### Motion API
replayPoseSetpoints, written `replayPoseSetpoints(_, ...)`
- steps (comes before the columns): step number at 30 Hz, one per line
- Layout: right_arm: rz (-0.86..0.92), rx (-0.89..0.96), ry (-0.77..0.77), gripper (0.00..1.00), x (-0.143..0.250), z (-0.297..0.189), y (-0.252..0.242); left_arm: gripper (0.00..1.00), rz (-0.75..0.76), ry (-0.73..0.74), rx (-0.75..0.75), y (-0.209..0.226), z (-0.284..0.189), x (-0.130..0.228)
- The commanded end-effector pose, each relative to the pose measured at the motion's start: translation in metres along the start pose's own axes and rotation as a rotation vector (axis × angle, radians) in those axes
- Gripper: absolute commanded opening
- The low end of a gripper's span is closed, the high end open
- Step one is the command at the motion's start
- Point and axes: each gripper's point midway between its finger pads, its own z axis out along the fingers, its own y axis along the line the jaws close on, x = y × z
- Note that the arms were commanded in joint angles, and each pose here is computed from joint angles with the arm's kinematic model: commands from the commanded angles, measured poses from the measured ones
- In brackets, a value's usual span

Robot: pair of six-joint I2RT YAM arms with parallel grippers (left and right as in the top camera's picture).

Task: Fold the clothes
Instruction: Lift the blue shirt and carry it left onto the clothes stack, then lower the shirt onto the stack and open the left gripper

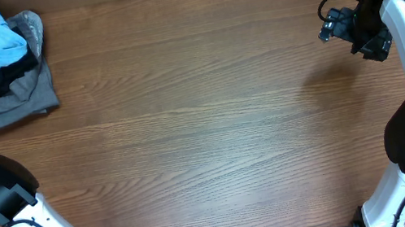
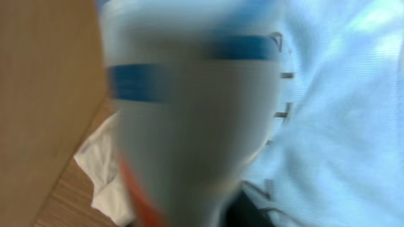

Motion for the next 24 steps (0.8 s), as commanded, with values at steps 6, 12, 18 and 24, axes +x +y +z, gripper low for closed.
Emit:
replayPoseSetpoints(6,-0.001,-0.012,-0.040,1.00,-0.005,-0.013,0.002,0.84,-0.079,-0.011,-0.056,0.017,0.002,0.001)
replayPoseSetpoints(12,-0.001,-0.012,-0.040,1.00,-0.005,-0.013,0.002,0.64,-0.152,-0.230,-0.048,0.008,-0.065,-0.075)
replayPoseSetpoints(18,-0.001,-0.012,-0.040,1.00,-0.005,-0.013,0.002,0.04,-0.118,-0.286,0.080,-0.036,-0.078,-0.096)
replayPoseSetpoints(24,-0.001,-0.012,-0.040,1.00,-0.005,-0.013,0.002,0.04,-0.115,-0.192,0.044,-0.052,-0.010,-0.064)
